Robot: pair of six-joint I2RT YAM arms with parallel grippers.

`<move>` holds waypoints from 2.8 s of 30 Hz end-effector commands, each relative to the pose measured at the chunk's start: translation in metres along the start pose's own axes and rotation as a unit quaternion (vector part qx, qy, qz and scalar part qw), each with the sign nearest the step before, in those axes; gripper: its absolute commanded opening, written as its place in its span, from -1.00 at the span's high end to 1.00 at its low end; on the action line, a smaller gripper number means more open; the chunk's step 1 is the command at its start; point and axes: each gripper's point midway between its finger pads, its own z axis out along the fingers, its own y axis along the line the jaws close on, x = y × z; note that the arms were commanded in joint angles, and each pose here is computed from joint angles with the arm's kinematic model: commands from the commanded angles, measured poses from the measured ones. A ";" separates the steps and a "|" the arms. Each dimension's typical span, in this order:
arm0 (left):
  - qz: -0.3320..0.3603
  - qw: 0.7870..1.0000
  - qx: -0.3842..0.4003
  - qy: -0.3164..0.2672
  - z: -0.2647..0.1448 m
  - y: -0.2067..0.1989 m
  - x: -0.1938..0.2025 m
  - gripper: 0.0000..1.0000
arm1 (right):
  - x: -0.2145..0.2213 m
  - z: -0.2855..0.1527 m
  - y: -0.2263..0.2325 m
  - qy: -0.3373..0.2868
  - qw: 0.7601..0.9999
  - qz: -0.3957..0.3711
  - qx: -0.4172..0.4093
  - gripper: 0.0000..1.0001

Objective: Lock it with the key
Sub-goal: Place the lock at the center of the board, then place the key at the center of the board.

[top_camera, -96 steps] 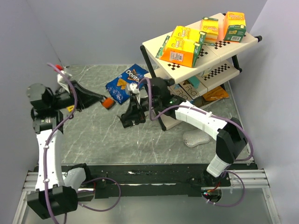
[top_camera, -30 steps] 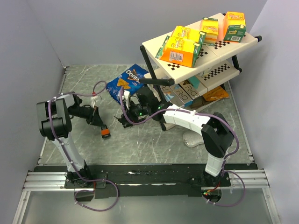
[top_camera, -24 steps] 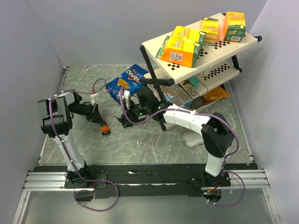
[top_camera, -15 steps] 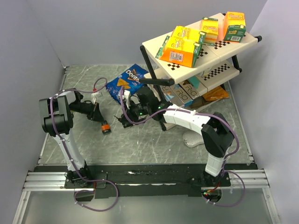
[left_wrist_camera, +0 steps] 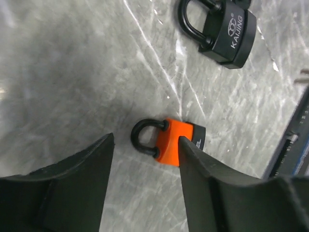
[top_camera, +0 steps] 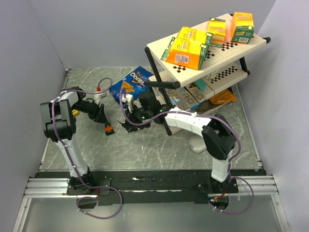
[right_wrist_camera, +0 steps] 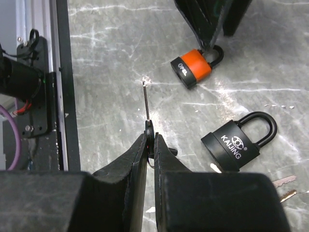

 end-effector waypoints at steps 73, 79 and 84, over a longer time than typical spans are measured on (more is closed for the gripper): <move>-0.387 0.767 -0.483 -0.169 -0.190 0.133 -0.009 -0.62 | -0.068 0.052 -0.027 -0.099 0.993 0.058 0.025 -0.79; -0.392 0.778 -0.471 -0.139 -0.160 0.146 0.007 -0.62 | -0.093 0.023 -0.027 -0.134 0.987 -0.068 0.060 -0.99; -0.390 0.782 -0.471 -0.122 -0.140 0.155 0.020 -0.61 | -0.111 -0.010 -0.026 -0.193 0.976 -0.076 0.063 -1.00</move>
